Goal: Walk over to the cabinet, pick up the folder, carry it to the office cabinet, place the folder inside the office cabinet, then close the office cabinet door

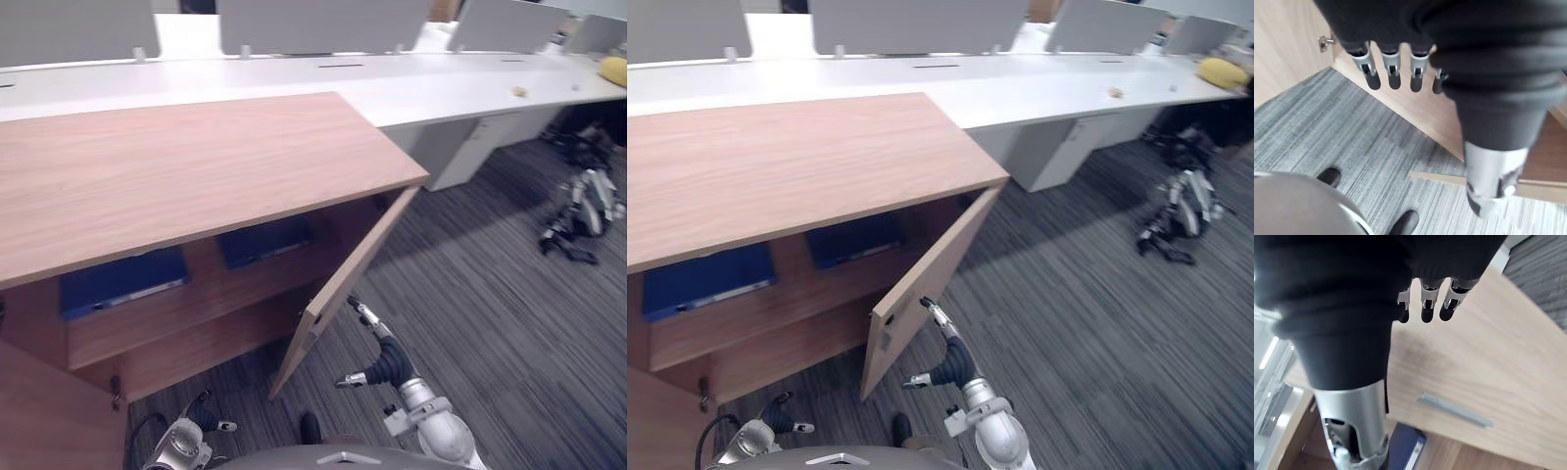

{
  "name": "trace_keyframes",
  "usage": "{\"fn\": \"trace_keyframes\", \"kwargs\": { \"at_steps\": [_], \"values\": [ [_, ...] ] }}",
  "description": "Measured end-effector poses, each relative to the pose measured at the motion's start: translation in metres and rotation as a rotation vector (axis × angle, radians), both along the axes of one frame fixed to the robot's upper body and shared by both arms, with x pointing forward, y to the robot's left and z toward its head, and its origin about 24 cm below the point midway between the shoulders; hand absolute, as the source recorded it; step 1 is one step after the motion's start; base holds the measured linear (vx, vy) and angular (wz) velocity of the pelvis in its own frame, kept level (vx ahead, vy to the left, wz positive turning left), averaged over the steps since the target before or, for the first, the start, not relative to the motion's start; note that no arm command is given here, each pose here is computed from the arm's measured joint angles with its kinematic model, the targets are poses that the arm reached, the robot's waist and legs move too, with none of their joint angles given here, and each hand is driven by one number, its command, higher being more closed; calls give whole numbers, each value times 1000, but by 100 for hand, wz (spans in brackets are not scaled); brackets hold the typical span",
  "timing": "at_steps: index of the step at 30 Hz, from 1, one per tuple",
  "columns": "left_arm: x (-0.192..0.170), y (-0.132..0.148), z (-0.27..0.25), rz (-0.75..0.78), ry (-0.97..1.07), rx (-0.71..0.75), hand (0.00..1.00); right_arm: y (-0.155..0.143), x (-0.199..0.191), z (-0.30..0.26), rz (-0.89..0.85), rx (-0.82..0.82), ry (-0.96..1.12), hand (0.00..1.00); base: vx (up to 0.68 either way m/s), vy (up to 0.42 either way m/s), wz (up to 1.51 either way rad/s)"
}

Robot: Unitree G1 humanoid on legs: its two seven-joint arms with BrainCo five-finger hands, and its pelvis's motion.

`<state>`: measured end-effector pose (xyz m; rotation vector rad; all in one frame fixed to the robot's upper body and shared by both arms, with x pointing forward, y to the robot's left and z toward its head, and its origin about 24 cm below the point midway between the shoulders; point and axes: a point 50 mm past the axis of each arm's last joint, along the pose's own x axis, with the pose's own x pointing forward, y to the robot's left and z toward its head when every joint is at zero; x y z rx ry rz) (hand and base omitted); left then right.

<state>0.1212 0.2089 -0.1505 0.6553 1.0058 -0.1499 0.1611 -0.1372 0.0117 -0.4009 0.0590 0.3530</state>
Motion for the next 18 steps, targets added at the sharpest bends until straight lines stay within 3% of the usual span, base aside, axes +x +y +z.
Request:
{"fn": "trace_keyframes", "kwargs": {
  "at_steps": [11, 18],
  "values": [
    [-12, 7, -2, 150, -6, -11, 0, -14, 45, -31, -135, -63, 75, 0, -8, -2, 42],
    [-25, 12, -4, 218, 11, 4, 0, -22, 52, -48, -222, -69, 137, 0, -55, -33, 19]
  ]
}}
